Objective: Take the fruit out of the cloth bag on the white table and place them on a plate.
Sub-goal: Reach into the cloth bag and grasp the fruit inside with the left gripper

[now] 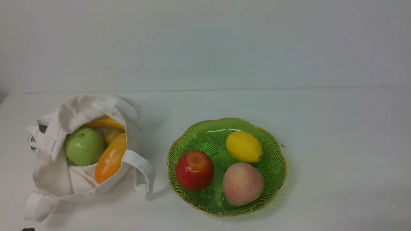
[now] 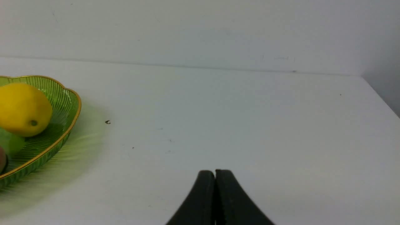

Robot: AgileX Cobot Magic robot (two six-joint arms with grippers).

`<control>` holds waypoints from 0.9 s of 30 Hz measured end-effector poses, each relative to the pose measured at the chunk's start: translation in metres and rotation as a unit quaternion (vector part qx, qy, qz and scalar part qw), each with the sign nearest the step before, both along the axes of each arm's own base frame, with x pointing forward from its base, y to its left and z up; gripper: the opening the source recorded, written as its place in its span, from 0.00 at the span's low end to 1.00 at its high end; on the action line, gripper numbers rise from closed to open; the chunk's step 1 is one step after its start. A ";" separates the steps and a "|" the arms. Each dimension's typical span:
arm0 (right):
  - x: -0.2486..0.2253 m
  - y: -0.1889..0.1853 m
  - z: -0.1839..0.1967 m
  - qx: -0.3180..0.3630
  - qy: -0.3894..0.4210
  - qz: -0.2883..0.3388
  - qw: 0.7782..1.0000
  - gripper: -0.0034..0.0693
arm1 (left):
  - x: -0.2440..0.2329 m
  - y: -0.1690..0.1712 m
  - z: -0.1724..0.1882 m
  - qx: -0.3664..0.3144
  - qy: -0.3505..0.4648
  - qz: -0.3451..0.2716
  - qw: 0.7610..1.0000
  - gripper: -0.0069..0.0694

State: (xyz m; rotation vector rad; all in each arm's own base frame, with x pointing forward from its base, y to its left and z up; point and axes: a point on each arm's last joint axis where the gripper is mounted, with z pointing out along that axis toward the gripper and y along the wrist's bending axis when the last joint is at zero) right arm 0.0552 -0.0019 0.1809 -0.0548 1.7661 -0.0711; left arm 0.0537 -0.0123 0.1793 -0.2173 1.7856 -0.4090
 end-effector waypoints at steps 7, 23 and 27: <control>0.000 0.000 0.000 0.000 0.000 0.000 1.000 0.03 | 0.001 -0.001 0.004 -0.051 -0.016 0.001 0.999 0.08; 0.000 0.000 0.000 0.000 0.000 0.000 1.000 0.03 | -0.007 0.007 0.114 -0.006 -0.212 0.037 0.977 0.08; 0.000 0.000 0.000 0.000 0.000 0.000 1.000 0.03 | 0.022 -0.005 0.136 0.065 -0.006 -0.034 0.997 0.08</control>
